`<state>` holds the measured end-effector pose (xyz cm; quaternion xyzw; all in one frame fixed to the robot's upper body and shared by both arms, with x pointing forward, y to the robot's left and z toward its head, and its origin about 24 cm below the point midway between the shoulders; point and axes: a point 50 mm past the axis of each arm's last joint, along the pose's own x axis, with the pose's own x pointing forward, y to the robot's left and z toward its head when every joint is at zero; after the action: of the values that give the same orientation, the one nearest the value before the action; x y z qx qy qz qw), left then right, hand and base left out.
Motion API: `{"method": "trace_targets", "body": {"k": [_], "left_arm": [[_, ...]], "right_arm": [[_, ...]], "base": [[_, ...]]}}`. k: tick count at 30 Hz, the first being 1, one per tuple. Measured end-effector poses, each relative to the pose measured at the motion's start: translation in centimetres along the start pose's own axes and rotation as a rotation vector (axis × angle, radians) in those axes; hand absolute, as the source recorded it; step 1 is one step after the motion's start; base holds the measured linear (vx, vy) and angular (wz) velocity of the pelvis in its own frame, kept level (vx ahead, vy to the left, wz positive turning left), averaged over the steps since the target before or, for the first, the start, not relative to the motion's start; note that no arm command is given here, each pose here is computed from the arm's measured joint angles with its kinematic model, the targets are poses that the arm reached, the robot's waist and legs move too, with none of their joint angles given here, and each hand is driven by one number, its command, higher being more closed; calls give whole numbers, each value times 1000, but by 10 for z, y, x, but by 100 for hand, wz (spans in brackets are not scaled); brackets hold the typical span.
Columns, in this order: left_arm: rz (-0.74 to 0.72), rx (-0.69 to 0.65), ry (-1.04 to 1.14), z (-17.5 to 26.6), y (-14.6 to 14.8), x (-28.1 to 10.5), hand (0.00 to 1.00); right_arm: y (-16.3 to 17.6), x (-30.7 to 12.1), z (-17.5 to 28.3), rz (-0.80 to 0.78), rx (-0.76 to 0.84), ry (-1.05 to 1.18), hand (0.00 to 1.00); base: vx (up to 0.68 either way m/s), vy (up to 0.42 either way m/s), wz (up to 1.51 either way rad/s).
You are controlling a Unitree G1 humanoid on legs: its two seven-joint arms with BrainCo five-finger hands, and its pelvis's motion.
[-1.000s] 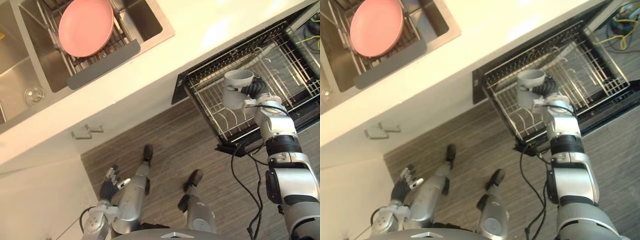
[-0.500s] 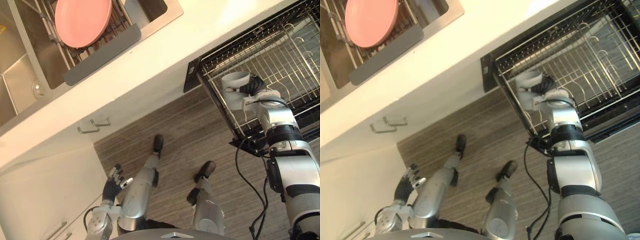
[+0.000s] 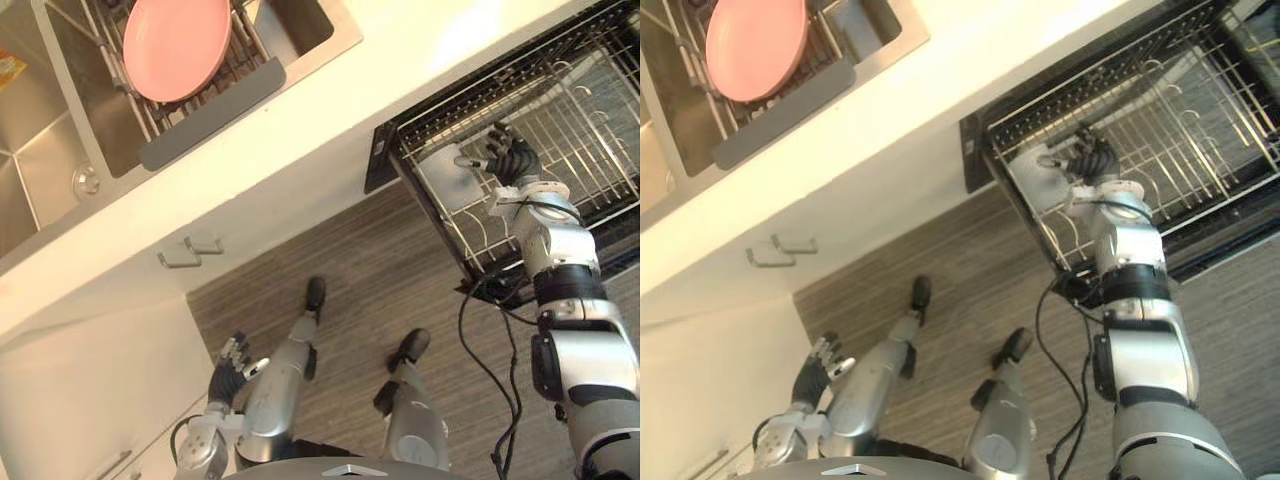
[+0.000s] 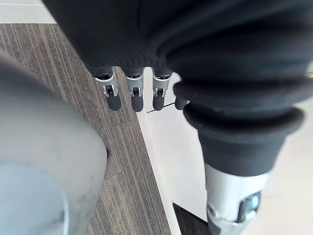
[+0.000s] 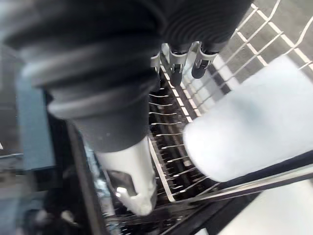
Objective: Walk over to the sink, pick up the cup, carry it to the dishwasher, place the cup inside the dishwasher, then close the dishwasher door
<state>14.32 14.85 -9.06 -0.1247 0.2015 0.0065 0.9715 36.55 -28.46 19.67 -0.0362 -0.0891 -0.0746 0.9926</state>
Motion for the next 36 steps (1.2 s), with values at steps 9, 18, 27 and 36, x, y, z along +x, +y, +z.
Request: {"method": "trace_targets", "body": {"k": [9, 18, 27, 36], "left_arm": [[210, -30, 35, -16, 37, -16, 0], [560, -56, 288, -67, 87, -88, 0], [550, -13, 411, -83, 68, -85, 0], [464, 180, 312, -47, 81, -39, 0]], "right_arm": [[83, -85, -41, 145, 377, -202, 0], [67, -113, -24, 28, 294, -373, 0], [23, -126, 25, -52, 271, -639, 0], [9, -153, 22, -151, 240, -644, 0]], "base": [[53, -37, -4], [67, 23, 133], [33, 132, 52], [65, -19, 64]]}}
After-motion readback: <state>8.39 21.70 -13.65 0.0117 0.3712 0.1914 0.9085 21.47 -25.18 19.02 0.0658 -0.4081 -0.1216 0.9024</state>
